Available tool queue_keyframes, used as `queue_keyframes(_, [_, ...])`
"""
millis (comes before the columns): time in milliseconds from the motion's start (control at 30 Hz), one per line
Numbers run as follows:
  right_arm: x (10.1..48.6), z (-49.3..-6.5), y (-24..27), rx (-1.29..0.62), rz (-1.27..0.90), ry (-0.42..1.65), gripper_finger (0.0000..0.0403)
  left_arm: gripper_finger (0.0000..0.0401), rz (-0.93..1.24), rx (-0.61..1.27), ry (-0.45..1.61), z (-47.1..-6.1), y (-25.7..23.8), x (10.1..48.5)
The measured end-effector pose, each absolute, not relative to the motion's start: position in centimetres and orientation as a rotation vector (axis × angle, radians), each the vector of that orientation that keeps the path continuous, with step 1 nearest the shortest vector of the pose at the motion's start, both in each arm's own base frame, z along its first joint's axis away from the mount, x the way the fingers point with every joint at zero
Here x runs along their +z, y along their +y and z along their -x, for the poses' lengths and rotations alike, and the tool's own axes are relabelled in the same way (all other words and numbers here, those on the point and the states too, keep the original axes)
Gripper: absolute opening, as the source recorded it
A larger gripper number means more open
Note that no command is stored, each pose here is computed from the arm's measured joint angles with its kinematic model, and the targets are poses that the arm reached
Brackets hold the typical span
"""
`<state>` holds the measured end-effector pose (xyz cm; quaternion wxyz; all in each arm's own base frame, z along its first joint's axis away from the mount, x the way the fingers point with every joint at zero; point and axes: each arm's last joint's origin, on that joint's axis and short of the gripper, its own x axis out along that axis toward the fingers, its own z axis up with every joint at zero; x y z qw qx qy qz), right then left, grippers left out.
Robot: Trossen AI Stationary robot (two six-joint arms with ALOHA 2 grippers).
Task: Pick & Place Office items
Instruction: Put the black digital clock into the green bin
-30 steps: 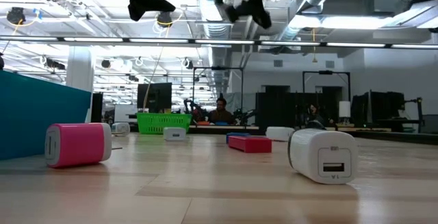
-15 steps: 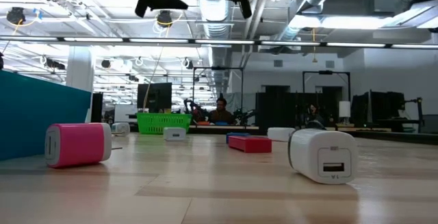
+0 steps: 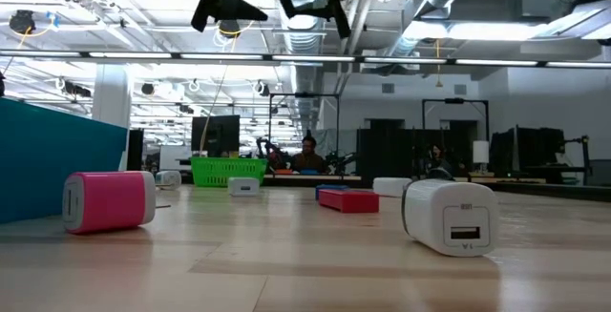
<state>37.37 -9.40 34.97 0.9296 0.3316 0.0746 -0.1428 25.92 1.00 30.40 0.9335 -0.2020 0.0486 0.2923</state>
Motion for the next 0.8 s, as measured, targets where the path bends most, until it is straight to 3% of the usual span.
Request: queue_keyframes(800, [33.5,-38.5,-9.1,-0.245,-0.630,0.199,0.0153,0.0219,0.497,0.600,-0.010,-26.5,1.7,30.9])
